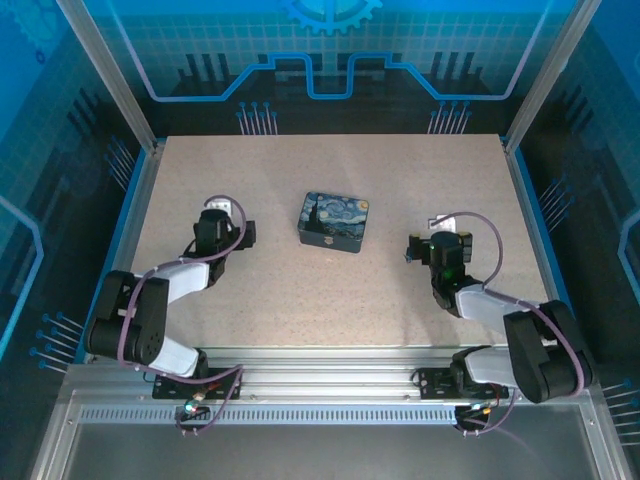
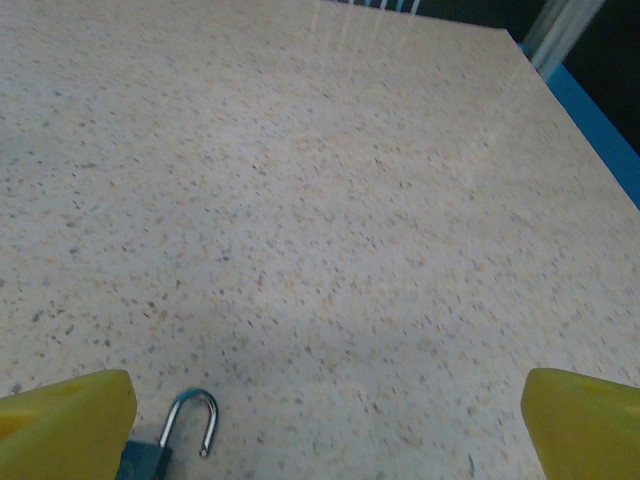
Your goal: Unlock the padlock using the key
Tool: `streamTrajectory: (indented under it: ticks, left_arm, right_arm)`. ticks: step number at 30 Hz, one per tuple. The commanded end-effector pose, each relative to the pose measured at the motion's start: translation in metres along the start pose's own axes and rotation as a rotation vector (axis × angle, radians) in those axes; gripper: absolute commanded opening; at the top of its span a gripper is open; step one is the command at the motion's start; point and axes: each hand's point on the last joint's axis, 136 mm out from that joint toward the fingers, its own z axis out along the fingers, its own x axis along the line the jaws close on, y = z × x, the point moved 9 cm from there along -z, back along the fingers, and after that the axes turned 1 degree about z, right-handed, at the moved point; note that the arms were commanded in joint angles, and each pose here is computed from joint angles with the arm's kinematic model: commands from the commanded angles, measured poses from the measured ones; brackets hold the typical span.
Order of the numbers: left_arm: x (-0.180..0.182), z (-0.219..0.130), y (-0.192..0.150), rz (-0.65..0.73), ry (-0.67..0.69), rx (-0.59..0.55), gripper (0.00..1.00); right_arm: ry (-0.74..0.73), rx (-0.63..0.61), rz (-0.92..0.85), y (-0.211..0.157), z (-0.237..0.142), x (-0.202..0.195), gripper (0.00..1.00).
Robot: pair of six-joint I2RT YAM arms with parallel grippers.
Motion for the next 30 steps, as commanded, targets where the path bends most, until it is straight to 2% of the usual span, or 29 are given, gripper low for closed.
streamTrajectory:
  ticks: [1,2,5,6,7,8,9,12,30]
  left_arm:
    - [0.012,0.003,0.008,-0.015,-0.040,-0.162,0.99]
    - [0.014,0.000,0.006,-0.028,-0.067,-0.145,0.99]
    - [0.012,-0.001,-0.009,-0.010,-0.138,-0.186,0.99]
    - [0.012,-0.002,-0.009,-0.005,-0.137,-0.245,0.99]
    - [0.012,-0.002,-0.007,-0.012,-0.138,-0.219,0.99]
    - [0.012,-0.001,-0.008,-0.014,-0.139,-0.200,0.99]
    - [0.014,-0.001,-0.008,-0.018,-0.121,-0.221,0.99]
    - [0.015,-0.002,-0.008,-0.021,-0.089,-0.224,0.99]
    - [0.012,-0.003,-0.009,-0.005,-0.075,-0.235,0.99]
  right_arm:
    - [0.100,-0.159,-0.018,0.022,0.004,0.002,1.00]
    - [0.134,-0.165,-0.024,0.020,0.007,0.001,1.00]
    - [0.178,-0.171,-0.019,0.009,0.019,0.002,1.00]
    - [0.182,-0.148,-0.004,0.004,0.026,0.001,1.00]
    - [0.154,-0.146,0.002,0.006,0.034,0.000,1.00]
    - [0.162,-0.080,0.023,0.011,0.038,-0.002,1.00]
    - [0.194,-0.071,0.047,0.009,0.041,-0.008,1.00]
    - [0.154,-0.080,0.044,0.009,0.040,-0.007,1.00]
    - [0.174,-0.072,0.048,0.010,0.041,-0.008,1.00]
